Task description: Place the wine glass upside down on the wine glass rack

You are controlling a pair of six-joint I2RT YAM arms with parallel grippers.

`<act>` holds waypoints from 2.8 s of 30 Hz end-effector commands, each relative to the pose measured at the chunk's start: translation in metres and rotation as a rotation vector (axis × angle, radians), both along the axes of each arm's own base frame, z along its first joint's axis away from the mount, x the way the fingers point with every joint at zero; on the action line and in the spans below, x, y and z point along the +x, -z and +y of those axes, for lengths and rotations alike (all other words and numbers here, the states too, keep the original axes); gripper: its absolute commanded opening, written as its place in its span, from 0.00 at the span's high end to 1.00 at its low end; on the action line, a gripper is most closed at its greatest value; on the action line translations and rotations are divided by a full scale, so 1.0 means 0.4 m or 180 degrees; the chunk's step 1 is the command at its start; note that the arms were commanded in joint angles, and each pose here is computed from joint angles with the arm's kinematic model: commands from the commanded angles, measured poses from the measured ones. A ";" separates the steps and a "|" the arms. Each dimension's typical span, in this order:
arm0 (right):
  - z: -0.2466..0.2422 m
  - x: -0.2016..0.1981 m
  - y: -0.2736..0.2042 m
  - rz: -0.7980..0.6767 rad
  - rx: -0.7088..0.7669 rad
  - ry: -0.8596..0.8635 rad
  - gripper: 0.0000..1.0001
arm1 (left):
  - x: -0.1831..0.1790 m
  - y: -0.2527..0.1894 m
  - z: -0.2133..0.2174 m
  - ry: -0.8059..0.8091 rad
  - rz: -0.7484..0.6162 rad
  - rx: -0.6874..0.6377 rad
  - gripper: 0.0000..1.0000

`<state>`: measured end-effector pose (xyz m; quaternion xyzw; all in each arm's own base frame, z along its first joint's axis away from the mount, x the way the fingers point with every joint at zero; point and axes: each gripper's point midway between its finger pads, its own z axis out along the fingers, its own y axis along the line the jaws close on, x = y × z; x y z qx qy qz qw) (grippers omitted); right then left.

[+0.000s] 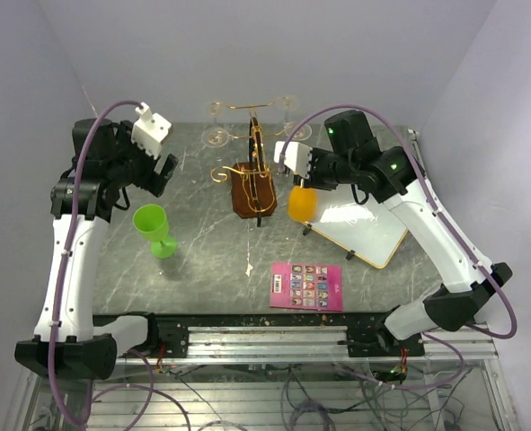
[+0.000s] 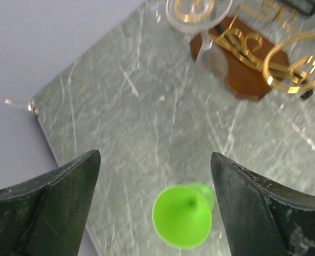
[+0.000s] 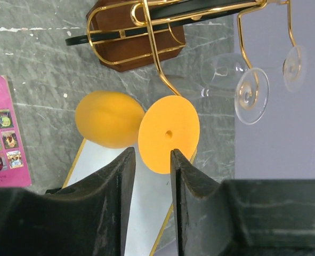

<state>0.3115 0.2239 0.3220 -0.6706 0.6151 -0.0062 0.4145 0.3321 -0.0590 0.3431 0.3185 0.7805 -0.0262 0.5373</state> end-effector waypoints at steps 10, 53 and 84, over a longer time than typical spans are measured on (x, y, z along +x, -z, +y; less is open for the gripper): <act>0.001 -0.011 -0.047 0.0138 0.0318 0.0028 0.63 | -0.135 0.271 0.217 -0.0842 0.1152 0.0512 0.20; -0.061 0.111 -0.047 -0.0263 0.0228 0.0865 0.49 | -0.034 0.237 0.201 -0.0887 0.1022 0.0310 0.93; -0.021 0.123 -0.329 0.0807 0.3071 0.0752 0.10 | -0.038 -0.530 -0.125 0.0871 -0.0807 -0.2167 0.93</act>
